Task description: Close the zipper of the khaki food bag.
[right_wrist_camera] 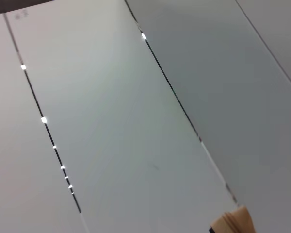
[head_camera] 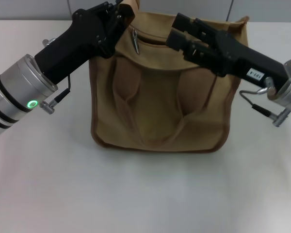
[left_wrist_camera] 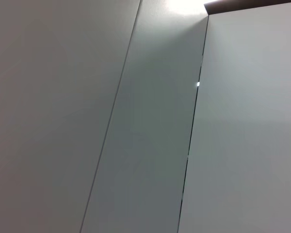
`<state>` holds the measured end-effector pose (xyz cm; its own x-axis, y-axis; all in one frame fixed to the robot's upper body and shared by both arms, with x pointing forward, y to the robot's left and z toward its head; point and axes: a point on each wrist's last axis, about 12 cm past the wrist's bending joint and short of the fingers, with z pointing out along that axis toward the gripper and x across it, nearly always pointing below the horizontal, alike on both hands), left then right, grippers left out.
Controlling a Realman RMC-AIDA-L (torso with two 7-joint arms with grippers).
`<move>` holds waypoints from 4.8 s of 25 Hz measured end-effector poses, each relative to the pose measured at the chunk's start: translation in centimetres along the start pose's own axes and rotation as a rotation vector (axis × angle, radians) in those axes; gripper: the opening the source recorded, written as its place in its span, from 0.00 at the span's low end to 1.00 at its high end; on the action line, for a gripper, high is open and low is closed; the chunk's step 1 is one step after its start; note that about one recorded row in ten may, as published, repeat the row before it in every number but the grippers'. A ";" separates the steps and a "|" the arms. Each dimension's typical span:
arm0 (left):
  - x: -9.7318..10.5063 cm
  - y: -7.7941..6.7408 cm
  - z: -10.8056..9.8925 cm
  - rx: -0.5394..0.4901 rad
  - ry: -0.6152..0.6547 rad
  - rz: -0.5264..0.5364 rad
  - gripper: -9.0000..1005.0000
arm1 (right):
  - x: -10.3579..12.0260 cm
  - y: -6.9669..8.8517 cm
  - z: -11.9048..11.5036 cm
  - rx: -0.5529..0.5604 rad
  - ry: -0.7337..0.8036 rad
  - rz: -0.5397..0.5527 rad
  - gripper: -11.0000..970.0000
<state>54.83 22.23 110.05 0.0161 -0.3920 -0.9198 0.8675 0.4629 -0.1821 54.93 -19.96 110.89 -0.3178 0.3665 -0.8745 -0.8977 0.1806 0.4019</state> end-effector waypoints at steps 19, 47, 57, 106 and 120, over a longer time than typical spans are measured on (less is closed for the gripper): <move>-1.2 -0.2 1.8 0.104 -0.040 -0.067 0.07 | -0.8 -1.2 1.2 0.027 0.146 0.162 0.83; -1.0 -0.4 1.7 0.101 -0.042 -0.071 0.07 | -0.2 -1.2 2.1 0.015 0.174 0.085 0.46; -1.0 -0.5 1.6 0.108 -0.049 -0.074 0.08 | 0.0 -1.6 2.5 0.044 0.199 0.088 0.13; -1.6 0.8 -5.1 -0.143 -0.076 -0.019 0.08 | 1.4 -1.1 -5.1 0.228 0.142 0.063 0.02; -1.8 1.2 -6.7 -0.218 -0.079 0.001 0.08 | 1.4 -0.8 -7.9 0.309 0.105 0.068 0.02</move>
<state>52.47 28.83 109.14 0.0629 -0.4484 -0.8916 0.7395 0.6209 -0.2601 52.75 -26.82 107.24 -0.4176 0.2939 -0.8598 -0.7434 0.4335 0.5093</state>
